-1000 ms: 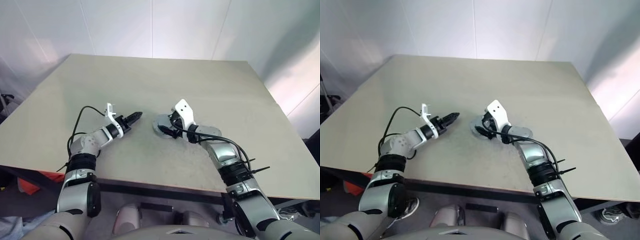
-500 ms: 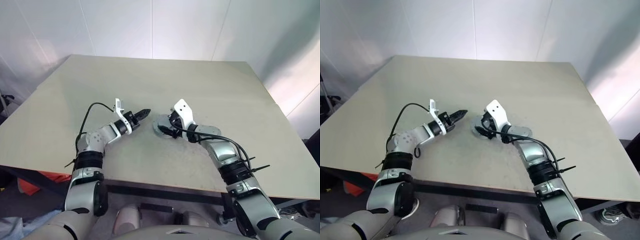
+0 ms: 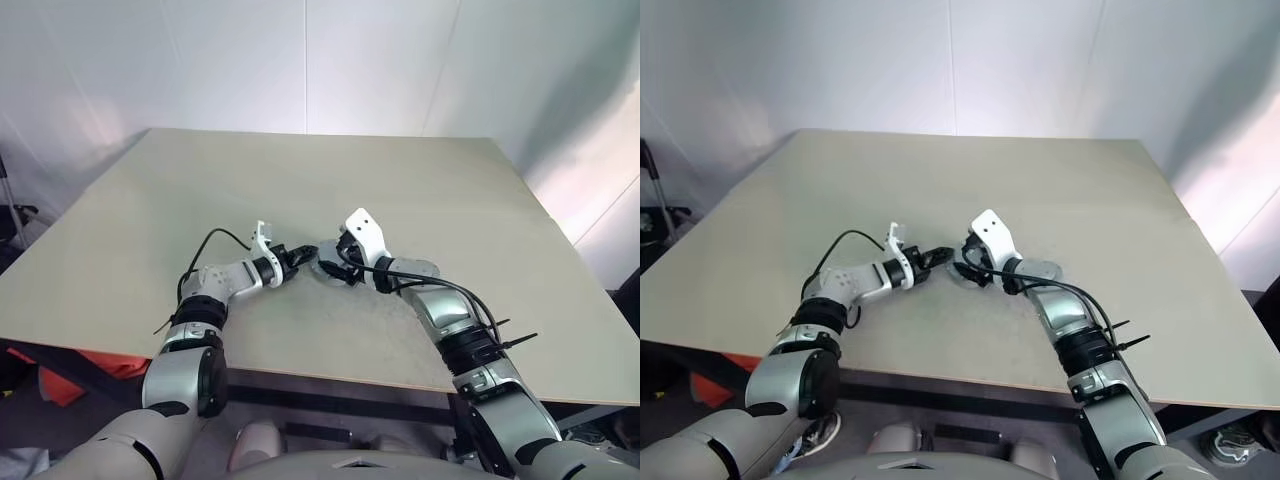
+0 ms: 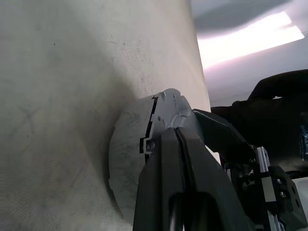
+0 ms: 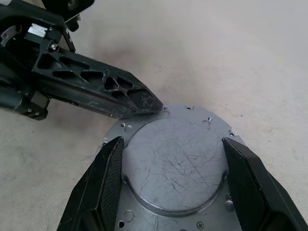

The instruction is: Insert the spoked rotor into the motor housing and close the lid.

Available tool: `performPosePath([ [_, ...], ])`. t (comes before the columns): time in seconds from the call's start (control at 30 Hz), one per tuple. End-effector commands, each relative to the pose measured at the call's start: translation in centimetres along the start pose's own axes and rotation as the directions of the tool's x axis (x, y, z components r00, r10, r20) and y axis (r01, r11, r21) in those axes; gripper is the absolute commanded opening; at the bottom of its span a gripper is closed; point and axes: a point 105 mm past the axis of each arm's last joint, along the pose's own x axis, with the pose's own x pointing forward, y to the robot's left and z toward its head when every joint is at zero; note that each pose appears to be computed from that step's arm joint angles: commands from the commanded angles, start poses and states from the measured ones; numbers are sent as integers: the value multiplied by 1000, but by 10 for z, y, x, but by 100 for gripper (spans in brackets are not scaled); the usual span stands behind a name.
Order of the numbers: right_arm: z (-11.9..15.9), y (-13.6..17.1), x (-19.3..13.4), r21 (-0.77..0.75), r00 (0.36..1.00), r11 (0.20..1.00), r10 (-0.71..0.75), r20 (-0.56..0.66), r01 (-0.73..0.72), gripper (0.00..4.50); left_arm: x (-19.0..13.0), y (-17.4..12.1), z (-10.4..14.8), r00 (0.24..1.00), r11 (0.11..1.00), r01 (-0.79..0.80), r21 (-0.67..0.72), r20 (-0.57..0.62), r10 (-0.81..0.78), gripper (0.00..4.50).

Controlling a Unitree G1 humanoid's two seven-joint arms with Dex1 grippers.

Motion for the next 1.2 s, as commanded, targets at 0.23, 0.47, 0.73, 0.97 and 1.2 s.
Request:
performPosePath([
  [0.23,-25,-6,-6,23,995,1000,-16,-97,19,311,-20,3,21,992,998,56,-1,110,-56,6],
  [0.47,-8,0,-9,110,999,993,41,-13,-39,311,-51,-50,53,904,938,339,75,251,-347,6],
  [0.73,-5,1,-12,97,998,994,56,-6,-55,311,-64,-59,67,885,927,350,134,277,-374,6],
  [0.97,-7,-4,-18,80,998,995,56,-13,-55,311,-66,-51,68,897,938,313,148,280,-343,0],
  [1.2,-14,-1,-24,31,996,997,78,-35,-77,311,-66,-48,67,903,943,296,154,278,-329,0],
])
